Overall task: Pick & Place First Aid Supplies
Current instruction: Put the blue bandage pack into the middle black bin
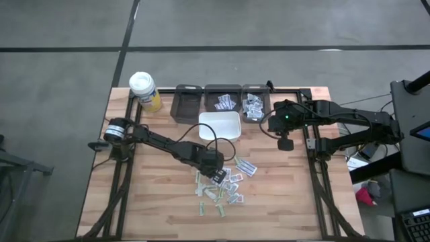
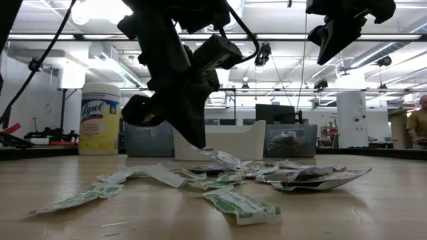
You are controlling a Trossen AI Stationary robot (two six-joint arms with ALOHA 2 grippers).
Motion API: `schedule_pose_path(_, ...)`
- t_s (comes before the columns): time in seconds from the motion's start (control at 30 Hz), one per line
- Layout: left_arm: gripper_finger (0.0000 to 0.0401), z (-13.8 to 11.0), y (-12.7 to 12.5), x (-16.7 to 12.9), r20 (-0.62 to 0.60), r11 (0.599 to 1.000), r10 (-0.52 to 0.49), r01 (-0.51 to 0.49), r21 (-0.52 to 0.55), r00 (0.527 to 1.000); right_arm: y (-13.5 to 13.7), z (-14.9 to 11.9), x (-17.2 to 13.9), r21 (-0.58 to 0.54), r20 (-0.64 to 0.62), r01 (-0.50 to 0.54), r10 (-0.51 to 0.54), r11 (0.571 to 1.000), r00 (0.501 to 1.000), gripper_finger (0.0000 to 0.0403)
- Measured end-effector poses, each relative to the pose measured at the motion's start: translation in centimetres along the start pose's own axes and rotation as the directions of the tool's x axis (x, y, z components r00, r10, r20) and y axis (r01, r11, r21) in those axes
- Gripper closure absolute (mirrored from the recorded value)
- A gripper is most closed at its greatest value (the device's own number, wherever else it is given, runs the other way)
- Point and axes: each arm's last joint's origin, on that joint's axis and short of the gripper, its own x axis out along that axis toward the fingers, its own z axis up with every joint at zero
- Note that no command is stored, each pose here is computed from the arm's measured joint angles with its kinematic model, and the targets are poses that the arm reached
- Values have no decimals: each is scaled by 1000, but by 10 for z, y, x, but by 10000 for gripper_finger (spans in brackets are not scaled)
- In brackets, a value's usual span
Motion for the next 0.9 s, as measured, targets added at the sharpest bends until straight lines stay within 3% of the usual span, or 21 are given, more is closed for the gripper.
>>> schedule_pose_path(0.3,401,-1,0,0,-20,1000,-3,3,5,1000,0,0,0,2,0,0,0,1000,1000,394)
schedule_pose_path(0.9,401,-7,12,-1,-99,993,116,-115,16,988,0,0,0,-8,1,0,0,1000,1000,394)
